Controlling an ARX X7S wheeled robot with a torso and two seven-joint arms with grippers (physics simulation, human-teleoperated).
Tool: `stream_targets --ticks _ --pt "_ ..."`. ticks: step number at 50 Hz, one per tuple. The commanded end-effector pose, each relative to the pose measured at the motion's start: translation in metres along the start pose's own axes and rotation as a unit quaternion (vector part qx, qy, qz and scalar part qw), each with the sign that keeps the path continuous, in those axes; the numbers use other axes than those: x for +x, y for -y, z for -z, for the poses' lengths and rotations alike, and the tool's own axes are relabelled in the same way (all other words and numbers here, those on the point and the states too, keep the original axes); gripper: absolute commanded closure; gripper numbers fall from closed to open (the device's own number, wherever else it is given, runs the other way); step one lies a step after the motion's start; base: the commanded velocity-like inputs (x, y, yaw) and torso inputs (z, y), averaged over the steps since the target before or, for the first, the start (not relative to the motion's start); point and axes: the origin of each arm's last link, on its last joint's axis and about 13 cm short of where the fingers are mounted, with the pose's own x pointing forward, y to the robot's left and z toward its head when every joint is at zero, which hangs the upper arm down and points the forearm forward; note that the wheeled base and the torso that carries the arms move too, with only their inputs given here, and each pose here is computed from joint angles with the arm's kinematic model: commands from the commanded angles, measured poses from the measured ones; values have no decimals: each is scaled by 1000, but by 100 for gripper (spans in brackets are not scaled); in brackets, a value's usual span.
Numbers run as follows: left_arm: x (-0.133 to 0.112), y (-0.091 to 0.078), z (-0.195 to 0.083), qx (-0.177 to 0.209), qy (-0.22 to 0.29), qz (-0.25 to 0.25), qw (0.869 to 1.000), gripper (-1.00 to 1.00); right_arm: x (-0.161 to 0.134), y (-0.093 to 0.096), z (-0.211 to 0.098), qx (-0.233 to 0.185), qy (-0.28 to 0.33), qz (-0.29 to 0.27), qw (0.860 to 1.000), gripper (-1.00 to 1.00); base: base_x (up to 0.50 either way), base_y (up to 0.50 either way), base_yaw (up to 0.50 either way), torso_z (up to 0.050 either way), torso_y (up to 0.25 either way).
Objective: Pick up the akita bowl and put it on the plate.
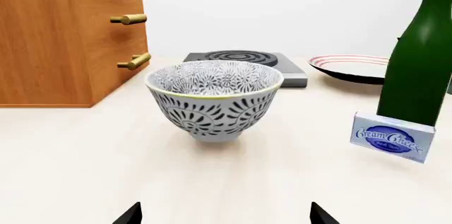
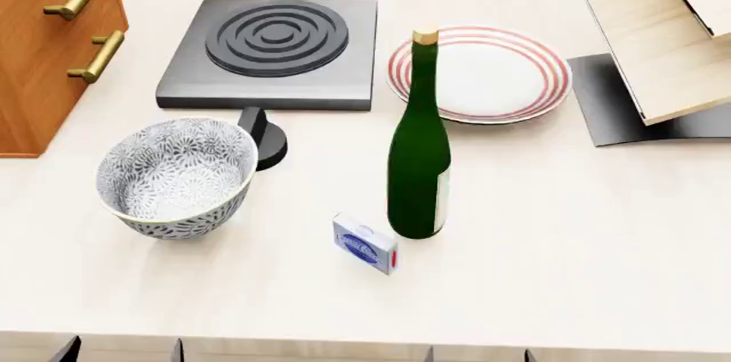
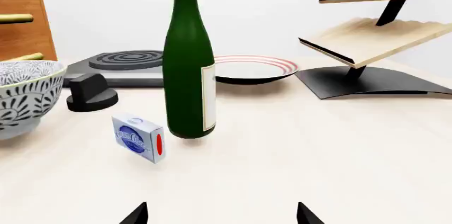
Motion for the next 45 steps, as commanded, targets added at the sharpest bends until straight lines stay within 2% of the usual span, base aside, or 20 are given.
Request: stream_targets --ticks 1,17,36,45 --pt "1 0 1 0 0 0 1000 -100 1 0 1 0 0 0 1000 -100 0 0 0 0 0" --pt "2 1 -4 11 12 0 1000 -100 1 0 -3 -6 6 0 1000 -100 0 0 0 0 0" --pt "-10 -3 -61 47 84 -21 995 -100 -10 2 -58 -18 77 10 997 -100 0 0 0 0 0" --pt "-25 -9 -76 41 116 -38 992 -100 -22 6 -70 -12 100 18 995 -100 0 0 0 0 0"
